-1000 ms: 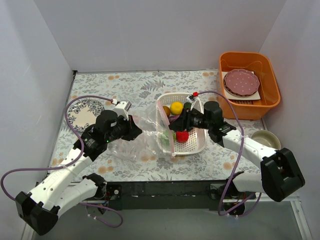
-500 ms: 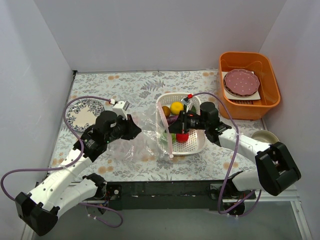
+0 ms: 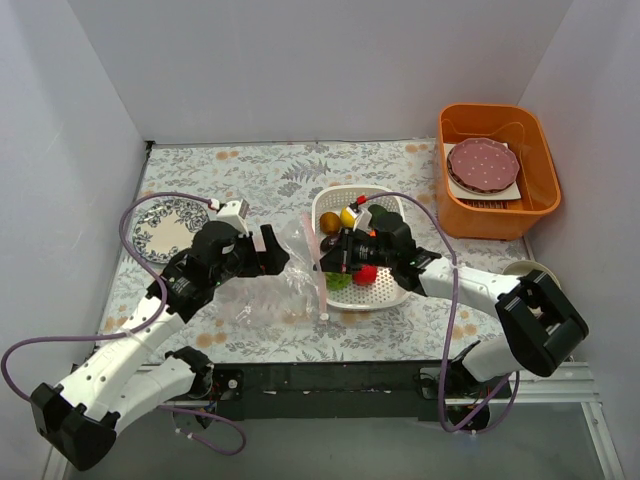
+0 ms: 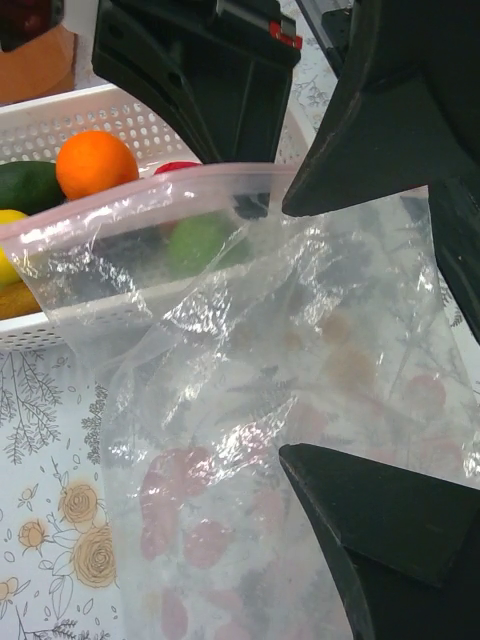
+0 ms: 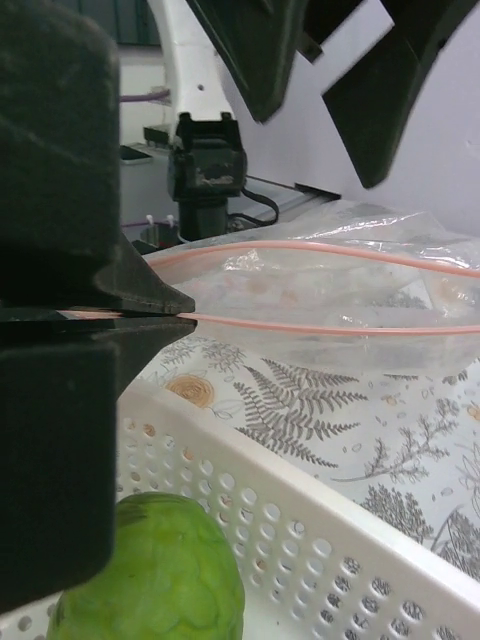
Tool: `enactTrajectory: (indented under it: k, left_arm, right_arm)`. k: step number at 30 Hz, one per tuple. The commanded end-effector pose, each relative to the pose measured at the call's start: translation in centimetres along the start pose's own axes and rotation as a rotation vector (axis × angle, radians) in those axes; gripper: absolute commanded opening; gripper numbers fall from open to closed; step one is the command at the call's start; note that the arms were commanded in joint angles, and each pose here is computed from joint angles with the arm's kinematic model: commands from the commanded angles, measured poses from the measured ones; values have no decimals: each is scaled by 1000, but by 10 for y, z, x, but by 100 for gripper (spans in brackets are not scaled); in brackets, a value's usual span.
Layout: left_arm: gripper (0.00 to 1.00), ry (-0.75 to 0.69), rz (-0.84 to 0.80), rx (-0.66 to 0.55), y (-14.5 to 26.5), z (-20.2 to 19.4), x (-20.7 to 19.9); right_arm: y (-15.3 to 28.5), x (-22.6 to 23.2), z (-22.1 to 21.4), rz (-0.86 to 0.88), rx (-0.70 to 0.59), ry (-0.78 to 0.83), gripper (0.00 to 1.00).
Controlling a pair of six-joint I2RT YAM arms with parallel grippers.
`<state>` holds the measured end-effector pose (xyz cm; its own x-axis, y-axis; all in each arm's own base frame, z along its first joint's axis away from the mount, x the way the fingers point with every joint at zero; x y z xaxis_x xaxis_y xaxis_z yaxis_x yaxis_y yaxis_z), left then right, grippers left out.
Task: Place the food in the zip-top bag and seal the zipper
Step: Open the zipper of the food storage bag at the center of the board.
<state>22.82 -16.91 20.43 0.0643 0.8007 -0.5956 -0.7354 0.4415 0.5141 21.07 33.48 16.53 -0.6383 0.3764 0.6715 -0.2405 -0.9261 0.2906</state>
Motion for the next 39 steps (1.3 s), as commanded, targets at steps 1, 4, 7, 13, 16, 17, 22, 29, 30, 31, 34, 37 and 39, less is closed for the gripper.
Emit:
enactTrajectory:
  k: [1,4,7,13,16,17,22,29,30,31,34,37,39]
  left_arm:
    - [98,41,-16,-45,11,17,-15]
    - [98,84,-25,15,5,12,-23]
    - [98,133,-25,74,-3,7,-31]
    - [98,185,19,84,-17,9,-33]
    - [98,188,64,42,-25,21,-32]
    - [98,190,77,42,-30,23,-33]
    - [98,163,135,6,-43,28,-34]
    - [98,133,184,-21,-55,26,-36]
    - [98,125,200,-31,-55,25,-35]
    - [98,122,223,-44,-56,23,-31]
    - [98,104,294,-79,-55,24,-19]
    - [98,109,281,-66,-56,22,-22]
    - [98,117,270,-49,-57,19,-24]
  right_arm:
    - [-17,-9,26,-140,-114,-50,1]
    - [-28,-16,31,-217,-144,-73,1]
    - [-37,-17,41,-278,-194,-76,1]
    - [-50,-17,48,-342,-221,-58,1]
    - [-50,-18,45,-379,-217,-33,1]
    - [-49,-18,45,-386,-218,-24,1]
    - [-48,-19,38,-420,-202,2,1]
    - [-46,-17,37,-429,-205,22,1]
    - [-46,-18,36,-435,-205,23,1]
    - [-45,-18,37,-436,-206,26,1]
    - [-42,-16,38,-434,-211,37,1]
    - [-40,-14,38,-423,-218,44,1]
    - [-39,-13,37,-413,-224,46,1]
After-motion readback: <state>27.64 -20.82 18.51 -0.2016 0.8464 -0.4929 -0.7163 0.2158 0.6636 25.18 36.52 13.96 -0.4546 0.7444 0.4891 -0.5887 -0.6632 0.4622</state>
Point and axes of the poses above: each gripper's point midway between its finger pads, its own y axis back along the fingers, its own x axis along the line the jaws close on, z = x × y, the point moved 1 cm from there along y, back along the fingers, and after that the axes turned 14 degrees about y, right-handed, at the moved point
